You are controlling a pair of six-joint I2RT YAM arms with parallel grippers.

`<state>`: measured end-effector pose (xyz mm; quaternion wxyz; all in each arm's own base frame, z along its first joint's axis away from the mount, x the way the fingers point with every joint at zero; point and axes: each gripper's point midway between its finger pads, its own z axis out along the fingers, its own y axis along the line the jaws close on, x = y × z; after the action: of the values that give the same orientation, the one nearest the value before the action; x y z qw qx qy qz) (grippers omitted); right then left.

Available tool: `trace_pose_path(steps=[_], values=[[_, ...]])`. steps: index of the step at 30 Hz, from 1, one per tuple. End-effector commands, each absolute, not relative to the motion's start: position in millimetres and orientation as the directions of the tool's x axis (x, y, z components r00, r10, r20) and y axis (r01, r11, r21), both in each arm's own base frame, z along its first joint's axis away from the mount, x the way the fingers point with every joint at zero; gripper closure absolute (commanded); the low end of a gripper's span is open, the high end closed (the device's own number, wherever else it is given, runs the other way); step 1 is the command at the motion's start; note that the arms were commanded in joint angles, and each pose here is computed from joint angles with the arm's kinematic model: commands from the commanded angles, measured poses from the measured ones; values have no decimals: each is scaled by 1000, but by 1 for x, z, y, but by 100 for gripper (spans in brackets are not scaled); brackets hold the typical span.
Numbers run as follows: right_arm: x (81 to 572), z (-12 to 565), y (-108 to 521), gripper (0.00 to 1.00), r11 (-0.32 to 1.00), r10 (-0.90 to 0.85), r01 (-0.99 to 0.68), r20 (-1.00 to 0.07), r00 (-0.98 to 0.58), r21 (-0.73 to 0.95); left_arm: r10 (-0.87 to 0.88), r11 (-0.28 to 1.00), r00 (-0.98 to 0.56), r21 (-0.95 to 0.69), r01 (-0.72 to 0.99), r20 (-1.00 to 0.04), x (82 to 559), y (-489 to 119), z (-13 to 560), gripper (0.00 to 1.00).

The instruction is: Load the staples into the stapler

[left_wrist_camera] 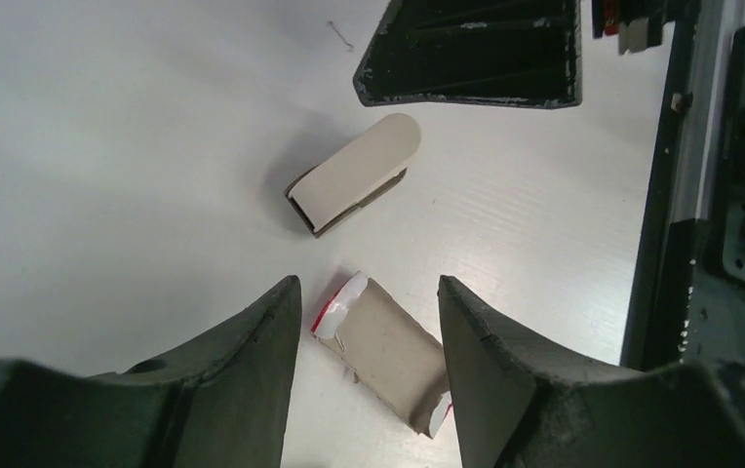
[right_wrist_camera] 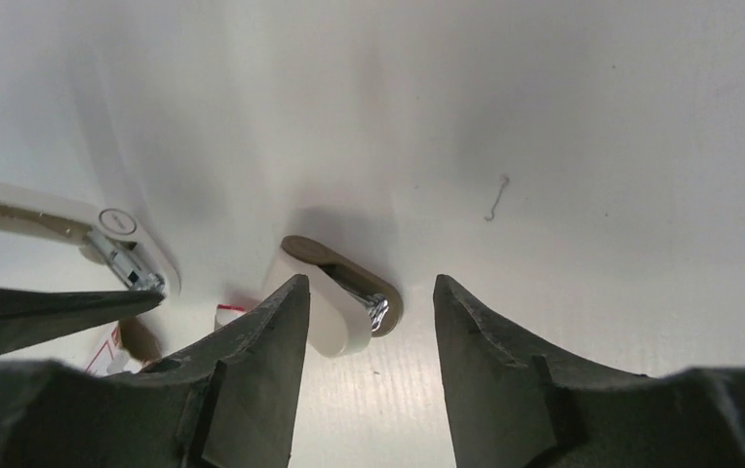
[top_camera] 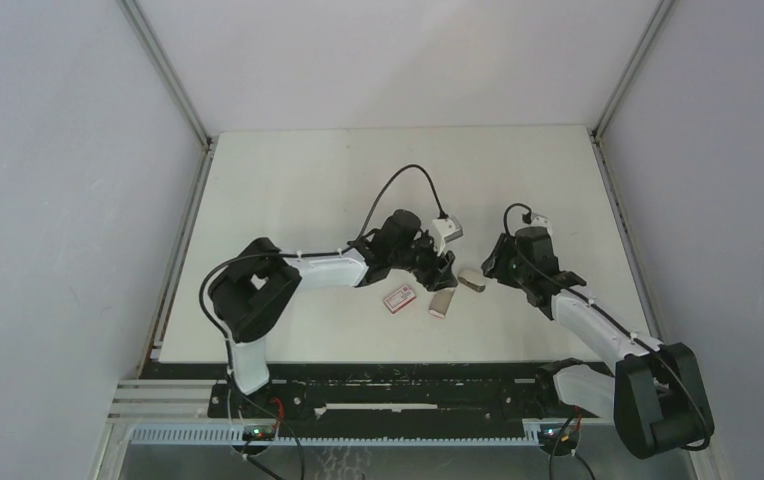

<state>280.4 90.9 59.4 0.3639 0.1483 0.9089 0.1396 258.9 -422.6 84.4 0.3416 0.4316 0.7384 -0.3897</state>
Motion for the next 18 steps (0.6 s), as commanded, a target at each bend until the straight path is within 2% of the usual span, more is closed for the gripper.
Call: trace_pose_path(steps=[1, 7, 12, 18], values=[[284, 82, 97, 50, 909, 356, 83, -655, -666, 409, 354, 161, -202, -153, 975, -913, 263, -448, 107, 42], [280, 96, 99, 44, 893, 365, 37, -672, -644, 449, 352, 67, -69, -49, 997, -933, 265, -464, 95, 40], [277, 105, 98, 41, 881, 374, 8, -687, -623, 473, 349, 69, -68, -47, 997, -935, 278, -480, 91, 34], [273, 117, 96, 40, 873, 377, -23, -705, -601, 487, 412, 32, -90, -84, 996, -907, 278, -495, 81, 33]])
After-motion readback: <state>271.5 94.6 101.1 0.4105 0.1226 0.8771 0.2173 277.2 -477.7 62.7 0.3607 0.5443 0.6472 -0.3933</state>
